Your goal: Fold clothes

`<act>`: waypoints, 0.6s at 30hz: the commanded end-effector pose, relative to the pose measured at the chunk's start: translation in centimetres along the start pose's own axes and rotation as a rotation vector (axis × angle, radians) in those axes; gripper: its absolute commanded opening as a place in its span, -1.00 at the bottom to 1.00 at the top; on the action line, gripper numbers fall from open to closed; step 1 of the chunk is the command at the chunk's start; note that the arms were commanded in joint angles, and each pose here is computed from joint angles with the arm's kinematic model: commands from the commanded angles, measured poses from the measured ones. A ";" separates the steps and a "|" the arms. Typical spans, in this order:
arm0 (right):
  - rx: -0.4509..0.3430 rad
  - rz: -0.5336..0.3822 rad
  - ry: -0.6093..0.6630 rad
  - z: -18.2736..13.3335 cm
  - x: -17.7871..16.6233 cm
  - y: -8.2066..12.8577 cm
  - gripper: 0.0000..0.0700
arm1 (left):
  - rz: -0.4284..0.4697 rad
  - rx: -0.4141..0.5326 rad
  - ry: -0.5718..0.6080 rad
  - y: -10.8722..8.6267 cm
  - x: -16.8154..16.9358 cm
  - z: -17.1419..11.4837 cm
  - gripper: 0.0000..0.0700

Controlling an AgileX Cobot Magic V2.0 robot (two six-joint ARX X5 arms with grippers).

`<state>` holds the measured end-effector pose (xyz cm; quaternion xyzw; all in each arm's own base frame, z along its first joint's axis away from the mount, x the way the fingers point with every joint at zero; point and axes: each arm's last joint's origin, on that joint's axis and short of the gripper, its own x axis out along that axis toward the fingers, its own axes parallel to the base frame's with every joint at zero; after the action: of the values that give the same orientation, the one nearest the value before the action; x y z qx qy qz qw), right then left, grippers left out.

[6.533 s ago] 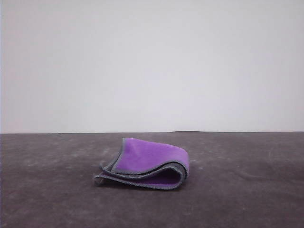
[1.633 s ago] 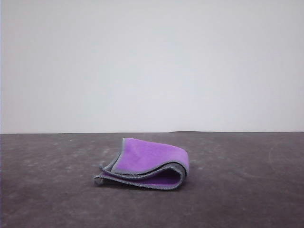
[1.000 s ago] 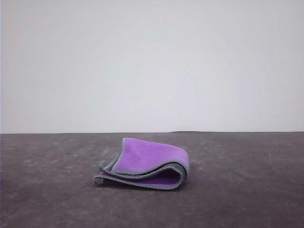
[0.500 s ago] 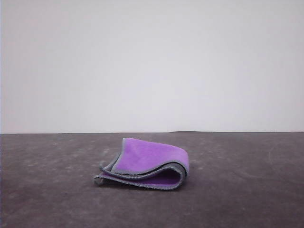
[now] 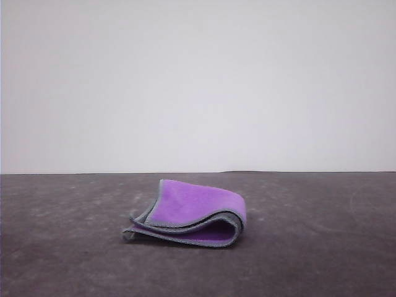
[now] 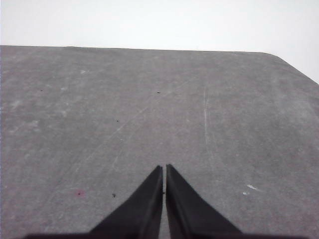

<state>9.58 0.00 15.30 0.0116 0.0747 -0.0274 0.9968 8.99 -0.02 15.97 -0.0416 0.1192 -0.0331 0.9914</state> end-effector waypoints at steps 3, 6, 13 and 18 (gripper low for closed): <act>0.011 -0.005 -0.002 -0.1 0.0 0.0 -0.98 | 0.005 0.007 0.029 0.1 0.2 -0.7 -1.00; 0.011 -0.005 -0.002 -0.1 0.0 0.0 -0.98 | 0.005 0.007 0.029 0.1 0.2 -0.7 -1.00; 0.011 -0.005 -0.002 -0.1 0.0 0.0 -0.98 | 0.005 0.007 0.029 0.1 0.2 -0.7 -1.00; 0.011 -0.006 -0.002 -0.1 0.0 0.0 -0.98 | 0.005 0.007 0.029 0.1 0.2 -0.7 -1.00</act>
<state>9.59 0.00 15.28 0.0116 0.0749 -0.0274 0.9968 8.99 -0.02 15.97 -0.0416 0.1192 -0.0331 0.9914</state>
